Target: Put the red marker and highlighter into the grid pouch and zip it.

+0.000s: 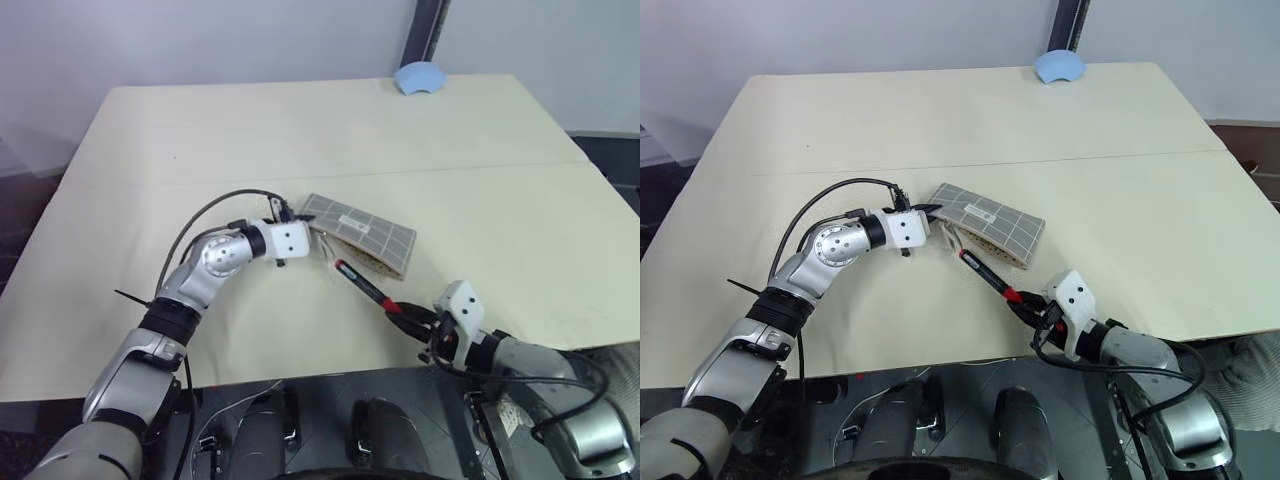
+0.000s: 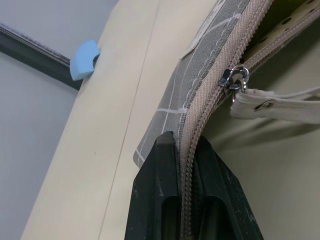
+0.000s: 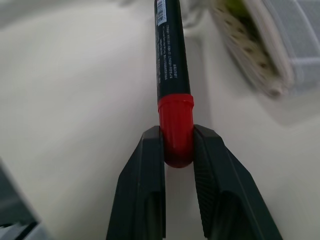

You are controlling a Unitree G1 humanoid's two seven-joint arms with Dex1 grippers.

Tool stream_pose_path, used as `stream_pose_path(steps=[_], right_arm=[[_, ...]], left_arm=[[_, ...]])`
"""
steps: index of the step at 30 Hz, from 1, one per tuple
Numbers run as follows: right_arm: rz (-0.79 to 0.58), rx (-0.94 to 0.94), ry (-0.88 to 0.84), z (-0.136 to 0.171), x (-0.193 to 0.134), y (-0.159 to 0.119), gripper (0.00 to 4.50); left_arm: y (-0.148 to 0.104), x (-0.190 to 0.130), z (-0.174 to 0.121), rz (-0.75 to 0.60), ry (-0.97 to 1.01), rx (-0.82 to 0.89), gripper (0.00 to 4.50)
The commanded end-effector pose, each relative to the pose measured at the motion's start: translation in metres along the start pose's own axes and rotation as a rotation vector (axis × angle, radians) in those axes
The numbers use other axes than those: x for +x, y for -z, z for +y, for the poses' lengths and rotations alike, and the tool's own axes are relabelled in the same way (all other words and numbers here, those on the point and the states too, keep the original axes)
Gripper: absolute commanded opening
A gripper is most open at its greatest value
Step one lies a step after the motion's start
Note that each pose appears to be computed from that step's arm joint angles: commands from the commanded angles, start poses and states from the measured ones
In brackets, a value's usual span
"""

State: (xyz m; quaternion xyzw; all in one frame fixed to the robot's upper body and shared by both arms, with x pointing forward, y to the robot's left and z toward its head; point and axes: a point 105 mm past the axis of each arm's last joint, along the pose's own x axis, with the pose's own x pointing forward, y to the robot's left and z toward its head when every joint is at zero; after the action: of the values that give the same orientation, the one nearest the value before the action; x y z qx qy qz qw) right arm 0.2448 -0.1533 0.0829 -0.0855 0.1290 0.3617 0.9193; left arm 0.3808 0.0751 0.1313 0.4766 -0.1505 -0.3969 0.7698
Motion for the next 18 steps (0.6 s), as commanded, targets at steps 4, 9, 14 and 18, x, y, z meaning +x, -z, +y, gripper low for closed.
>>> stream_pose_path(steps=[4, 9, 14, 18], right_arm=[[-0.163, 0.038, 0.035, -0.010, -0.003, -0.033, 0.24], [-0.148, 0.043, 0.046, -0.011, -0.002, -0.033, 0.24], [-0.084, 0.019, 0.063, -0.015, -0.001, -0.032, 0.24], [-0.031, -0.018, 0.123, -0.027, 0.000, -0.029, 0.24]], left_arm=[[-0.006, -0.005, 0.019, -0.021, -0.059, 0.022, 0.00], [-0.008, -0.004, 0.015, -0.029, -0.050, 0.026, 0.00], [-0.006, -0.006, 0.019, -0.024, -0.050, 0.037, 0.00], [-0.011, -0.005, 0.016, -0.044, -0.041, 0.041, 0.00]])
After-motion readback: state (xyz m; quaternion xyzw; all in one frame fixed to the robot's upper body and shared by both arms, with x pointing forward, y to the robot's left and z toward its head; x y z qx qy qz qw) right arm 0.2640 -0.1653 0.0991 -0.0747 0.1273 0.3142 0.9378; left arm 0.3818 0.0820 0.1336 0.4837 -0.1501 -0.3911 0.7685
